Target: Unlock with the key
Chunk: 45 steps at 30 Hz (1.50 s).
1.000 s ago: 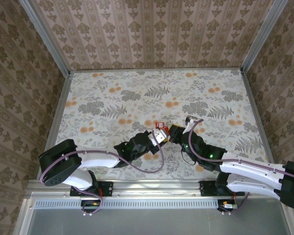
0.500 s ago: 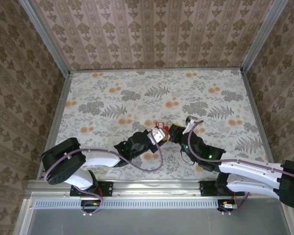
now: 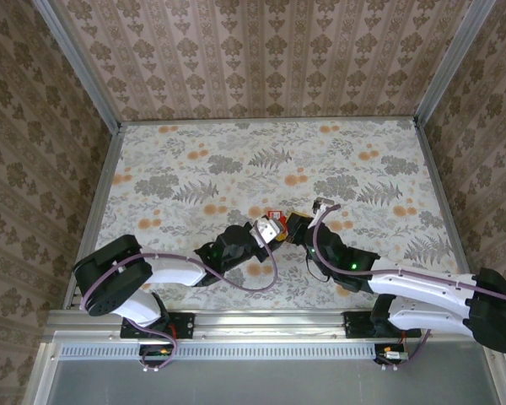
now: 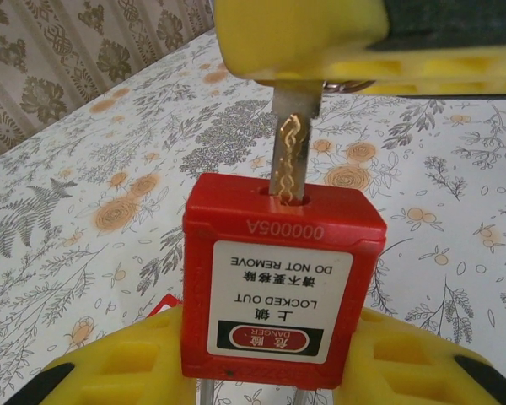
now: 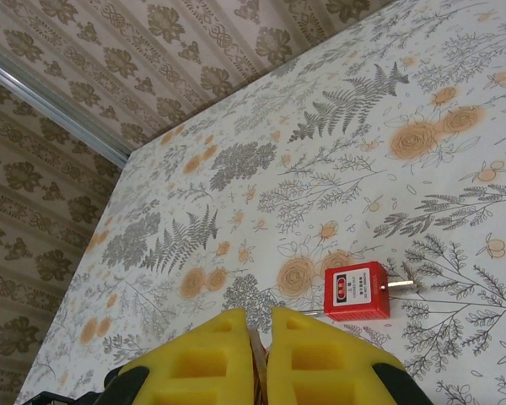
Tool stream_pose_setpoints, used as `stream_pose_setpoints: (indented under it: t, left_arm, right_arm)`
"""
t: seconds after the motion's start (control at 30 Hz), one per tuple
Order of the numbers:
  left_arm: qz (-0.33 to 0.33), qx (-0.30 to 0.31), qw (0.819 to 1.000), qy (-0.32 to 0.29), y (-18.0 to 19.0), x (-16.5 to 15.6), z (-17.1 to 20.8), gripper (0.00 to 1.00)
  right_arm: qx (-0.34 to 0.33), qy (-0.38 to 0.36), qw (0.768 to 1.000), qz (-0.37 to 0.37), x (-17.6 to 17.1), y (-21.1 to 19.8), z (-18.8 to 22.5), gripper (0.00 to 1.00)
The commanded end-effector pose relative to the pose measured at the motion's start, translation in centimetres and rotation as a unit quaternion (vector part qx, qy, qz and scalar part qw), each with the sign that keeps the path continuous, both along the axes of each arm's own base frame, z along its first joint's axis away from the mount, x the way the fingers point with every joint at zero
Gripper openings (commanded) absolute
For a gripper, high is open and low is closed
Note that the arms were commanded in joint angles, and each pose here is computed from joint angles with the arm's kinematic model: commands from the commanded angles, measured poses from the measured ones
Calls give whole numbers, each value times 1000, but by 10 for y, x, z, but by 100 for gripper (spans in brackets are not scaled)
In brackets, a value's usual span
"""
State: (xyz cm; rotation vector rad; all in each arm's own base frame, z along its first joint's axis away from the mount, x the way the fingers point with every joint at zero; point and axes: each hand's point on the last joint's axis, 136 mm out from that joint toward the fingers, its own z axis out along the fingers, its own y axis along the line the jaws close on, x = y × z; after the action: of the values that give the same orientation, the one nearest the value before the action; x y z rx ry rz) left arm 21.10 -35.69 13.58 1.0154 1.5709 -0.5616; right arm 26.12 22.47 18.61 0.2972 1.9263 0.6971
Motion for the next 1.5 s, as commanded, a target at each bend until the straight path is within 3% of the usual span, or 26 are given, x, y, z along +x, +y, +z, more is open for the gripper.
stream_pose_setpoints:
  t: [0.0, 0.43, 0.57, 0.83, 1.07, 1.47]
  left_arm:
    - [-21, -213, 972, -94, -14, -2, 132, 21]
    - [-47, -230, 970, -66, -21, -8, 145, 21]
    - [-63, -233, 969, -49, -25, -12, 150, 21]
    - [-99, -215, 971, -40, -38, -39, 163, 21]
    - [-121, -169, 977, -43, -53, -60, 161, 21]
    - [-99, -157, 980, -75, -53, -63, 178, 21]
  right_arm:
    - [-22, 75, 990, 119, -35, 36, -39, 0]
    - [3, 75, 989, 127, -34, 31, -19, 0]
    - [39, 84, 989, 113, -31, 20, -14, 0]
    - [45, 82, 988, 121, -34, 12, -4, 0]
    - [-53, 112, 980, 154, -41, 12, -9, 0]
    - [-55, 142, 976, 153, -47, 9, -27, 0]
